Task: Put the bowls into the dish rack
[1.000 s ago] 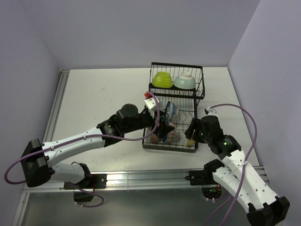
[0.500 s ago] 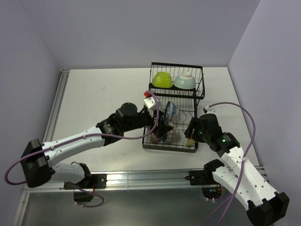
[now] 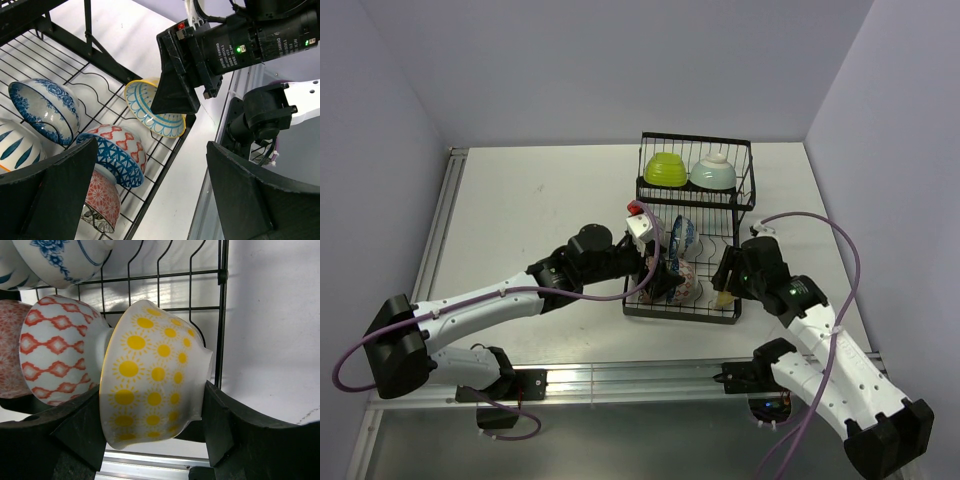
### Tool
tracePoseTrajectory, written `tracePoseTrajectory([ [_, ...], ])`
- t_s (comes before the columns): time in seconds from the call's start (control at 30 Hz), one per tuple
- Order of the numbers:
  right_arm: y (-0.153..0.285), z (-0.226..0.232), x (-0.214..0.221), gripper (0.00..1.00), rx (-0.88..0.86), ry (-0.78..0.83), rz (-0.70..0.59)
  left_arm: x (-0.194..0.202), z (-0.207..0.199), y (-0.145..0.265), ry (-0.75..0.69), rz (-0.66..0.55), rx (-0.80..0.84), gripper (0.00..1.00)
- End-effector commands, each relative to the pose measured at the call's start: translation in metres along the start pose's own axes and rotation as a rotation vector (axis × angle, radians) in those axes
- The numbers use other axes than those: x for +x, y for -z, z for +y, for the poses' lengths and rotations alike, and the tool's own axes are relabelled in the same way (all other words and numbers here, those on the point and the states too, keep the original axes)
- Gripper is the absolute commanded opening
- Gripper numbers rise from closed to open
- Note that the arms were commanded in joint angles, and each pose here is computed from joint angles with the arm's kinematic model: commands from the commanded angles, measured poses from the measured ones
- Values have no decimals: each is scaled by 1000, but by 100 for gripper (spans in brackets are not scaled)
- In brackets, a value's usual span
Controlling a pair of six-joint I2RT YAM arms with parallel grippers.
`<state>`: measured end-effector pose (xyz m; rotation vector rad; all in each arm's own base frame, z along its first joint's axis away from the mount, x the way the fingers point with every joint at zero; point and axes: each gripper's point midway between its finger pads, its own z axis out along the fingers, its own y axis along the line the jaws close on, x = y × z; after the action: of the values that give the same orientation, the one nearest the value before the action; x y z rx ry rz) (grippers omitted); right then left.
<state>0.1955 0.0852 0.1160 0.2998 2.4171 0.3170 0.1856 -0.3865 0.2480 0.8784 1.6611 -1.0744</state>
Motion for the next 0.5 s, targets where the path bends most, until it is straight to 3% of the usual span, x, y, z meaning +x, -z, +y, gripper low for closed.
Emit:
tracePoseTrajectory([
  [0.0,7,9,-26,0,-11,1,-85,-15,-3,2,-24,-51,15,95],
  [0.47,11,13,-34,0,-10,99,-90,-11,-3,7,-15,-53,24,96],
])
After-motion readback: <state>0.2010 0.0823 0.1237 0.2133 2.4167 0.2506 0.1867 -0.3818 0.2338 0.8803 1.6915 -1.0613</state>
